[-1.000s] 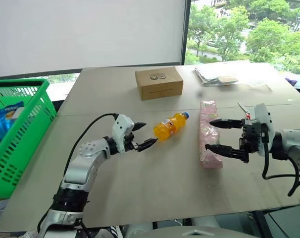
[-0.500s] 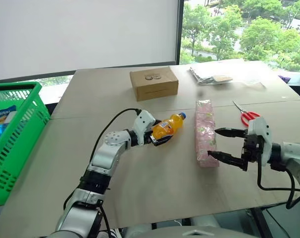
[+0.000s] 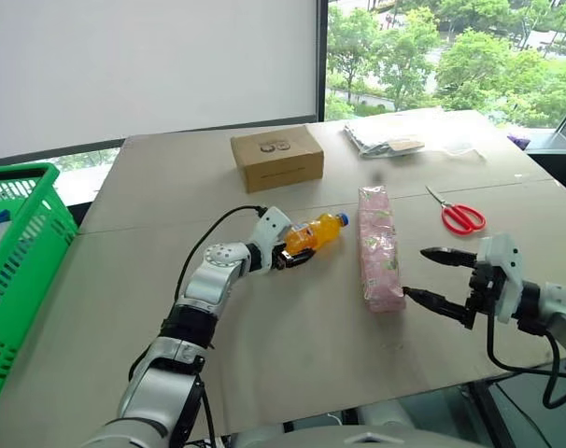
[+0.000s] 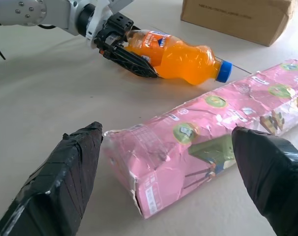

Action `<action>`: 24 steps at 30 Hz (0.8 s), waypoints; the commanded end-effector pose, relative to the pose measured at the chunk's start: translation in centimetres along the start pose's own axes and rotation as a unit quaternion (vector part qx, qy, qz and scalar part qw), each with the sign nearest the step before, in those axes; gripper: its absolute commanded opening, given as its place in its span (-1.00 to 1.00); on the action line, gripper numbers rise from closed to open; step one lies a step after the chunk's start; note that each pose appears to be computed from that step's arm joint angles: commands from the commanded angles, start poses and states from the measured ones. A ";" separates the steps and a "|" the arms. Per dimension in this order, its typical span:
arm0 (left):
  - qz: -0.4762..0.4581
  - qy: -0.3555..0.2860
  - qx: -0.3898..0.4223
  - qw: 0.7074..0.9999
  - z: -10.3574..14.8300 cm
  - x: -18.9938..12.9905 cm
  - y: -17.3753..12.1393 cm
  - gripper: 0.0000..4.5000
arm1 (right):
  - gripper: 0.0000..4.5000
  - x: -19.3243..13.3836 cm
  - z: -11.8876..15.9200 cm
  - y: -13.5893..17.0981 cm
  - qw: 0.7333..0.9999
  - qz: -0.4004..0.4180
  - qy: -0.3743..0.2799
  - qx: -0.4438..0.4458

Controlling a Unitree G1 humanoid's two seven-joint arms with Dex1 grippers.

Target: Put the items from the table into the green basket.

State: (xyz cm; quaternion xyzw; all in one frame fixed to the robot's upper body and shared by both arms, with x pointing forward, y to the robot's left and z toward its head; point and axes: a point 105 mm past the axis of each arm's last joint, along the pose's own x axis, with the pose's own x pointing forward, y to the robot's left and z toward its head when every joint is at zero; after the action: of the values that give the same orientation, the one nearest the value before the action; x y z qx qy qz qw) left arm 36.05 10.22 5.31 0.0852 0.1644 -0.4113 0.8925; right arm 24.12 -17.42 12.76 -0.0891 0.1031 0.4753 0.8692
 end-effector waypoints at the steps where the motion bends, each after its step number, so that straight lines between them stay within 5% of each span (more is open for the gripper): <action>1: 0.018 -0.095 0.000 0.995 4.2 -0.9 0.6 0.39 | 1.00 -0.1 1.6 -0.6 0.999 0.002 -0.016 -0.036; 8: 0.216 -0.203 0.004 0.955 9.4 -7.1 7.4 0.39 | 1.00 1.6 6.1 -0.1 0.993 0.049 -0.107 -0.029; 13: 0.441 -0.168 0.072 0.879 11.0 -18.1 13.6 0.39 | 1.00 3.8 9.2 1.0 0.982 0.097 -0.155 -0.036; 17: 0.571 -0.134 0.119 0.802 12.4 -28.1 15.7 0.39 | 1.00 5.5 11.1 1.3 0.973 0.137 -0.180 -0.037; 24: 0.672 -0.097 0.077 0.730 10.2 -37.5 16.8 0.39 | 1.00 8.5 13.1 1.4 0.963 0.184 -0.186 -0.065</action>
State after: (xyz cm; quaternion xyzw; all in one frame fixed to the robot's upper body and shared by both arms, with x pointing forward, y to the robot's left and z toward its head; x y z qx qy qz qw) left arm 29.33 43.97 27.04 0.1895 -0.0323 0.2602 0.9462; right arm 28.55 -6.58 22.02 -0.0200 -0.0538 0.6388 0.7672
